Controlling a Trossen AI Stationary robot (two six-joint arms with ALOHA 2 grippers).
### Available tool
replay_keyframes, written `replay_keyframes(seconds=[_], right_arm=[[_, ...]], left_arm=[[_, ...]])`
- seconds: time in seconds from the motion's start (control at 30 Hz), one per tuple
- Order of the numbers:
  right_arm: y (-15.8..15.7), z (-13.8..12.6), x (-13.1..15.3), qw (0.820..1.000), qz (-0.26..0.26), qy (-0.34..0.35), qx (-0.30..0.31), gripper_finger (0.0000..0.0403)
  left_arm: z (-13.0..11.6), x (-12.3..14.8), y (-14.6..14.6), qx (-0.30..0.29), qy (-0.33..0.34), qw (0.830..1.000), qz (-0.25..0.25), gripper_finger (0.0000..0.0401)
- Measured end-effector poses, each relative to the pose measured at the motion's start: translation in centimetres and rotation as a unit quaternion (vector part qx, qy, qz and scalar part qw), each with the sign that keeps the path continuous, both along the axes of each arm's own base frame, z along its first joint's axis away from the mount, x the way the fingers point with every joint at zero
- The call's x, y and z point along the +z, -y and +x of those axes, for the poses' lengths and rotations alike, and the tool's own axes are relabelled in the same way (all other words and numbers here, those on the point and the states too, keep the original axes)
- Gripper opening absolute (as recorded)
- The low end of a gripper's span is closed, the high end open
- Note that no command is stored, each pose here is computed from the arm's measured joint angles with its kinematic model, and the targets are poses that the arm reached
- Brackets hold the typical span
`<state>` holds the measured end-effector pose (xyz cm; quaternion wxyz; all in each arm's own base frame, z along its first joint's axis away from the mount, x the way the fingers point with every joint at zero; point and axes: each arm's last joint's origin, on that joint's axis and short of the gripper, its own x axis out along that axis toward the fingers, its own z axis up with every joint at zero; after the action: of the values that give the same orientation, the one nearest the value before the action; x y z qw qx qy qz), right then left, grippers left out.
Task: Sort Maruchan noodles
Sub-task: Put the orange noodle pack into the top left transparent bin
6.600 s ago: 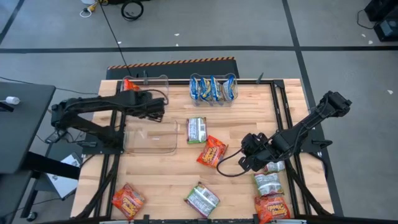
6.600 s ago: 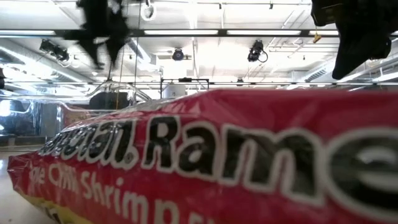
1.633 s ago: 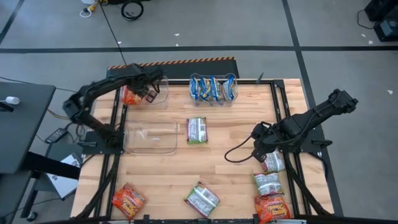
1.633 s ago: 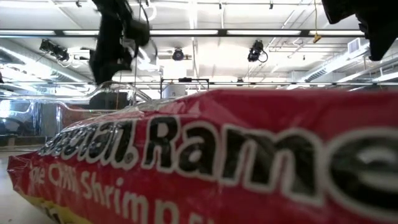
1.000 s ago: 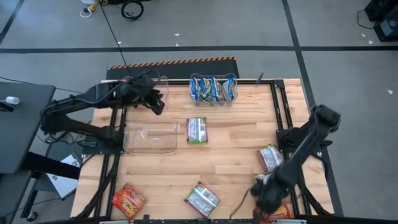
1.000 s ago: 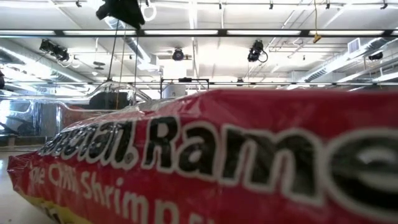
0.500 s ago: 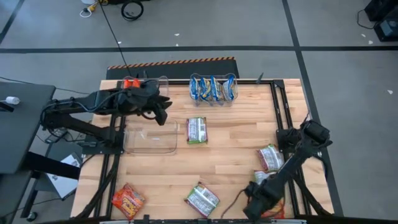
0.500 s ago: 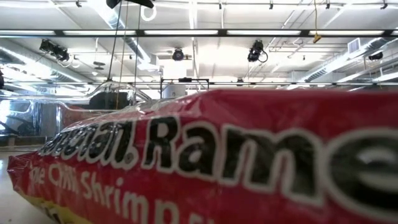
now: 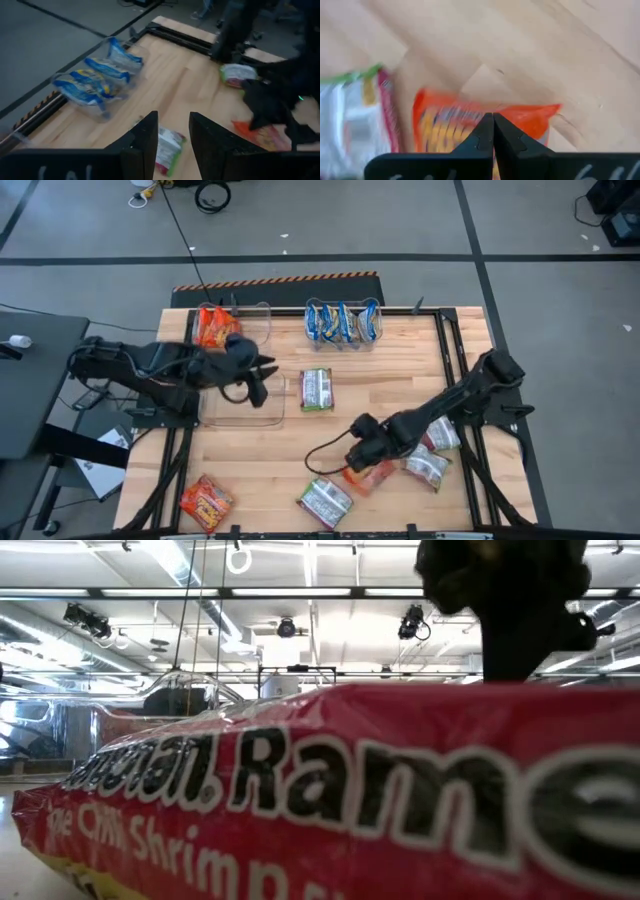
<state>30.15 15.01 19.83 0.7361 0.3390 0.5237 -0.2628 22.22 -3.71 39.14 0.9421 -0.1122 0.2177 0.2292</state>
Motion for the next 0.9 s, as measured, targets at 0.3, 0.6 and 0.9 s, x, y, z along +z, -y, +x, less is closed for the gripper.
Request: replay_keyframes(seconds=[0.3,0.6,0.9], right_arm=[[-4.4,-2.9,1.5,0.983,-0.004,0.021,0.181,0.0007],[-8.6,-5.8,0.0,0.951,-0.053,0.014,0.305,0.0007],[-9.6,-5.7,-2.5,0.891,-0.097,-0.014,0.442,0.0020]], left_arm=[[2.5,-5.5,3.6,-0.018,-0.031,0.996,-0.077,0.0120],[11.2,-12.2,5.9,-0.120,-0.009,0.984,-0.135,0.0165],[18.8,-18.2,8.3,-0.205,-0.055,0.971,-0.107,0.0167]])
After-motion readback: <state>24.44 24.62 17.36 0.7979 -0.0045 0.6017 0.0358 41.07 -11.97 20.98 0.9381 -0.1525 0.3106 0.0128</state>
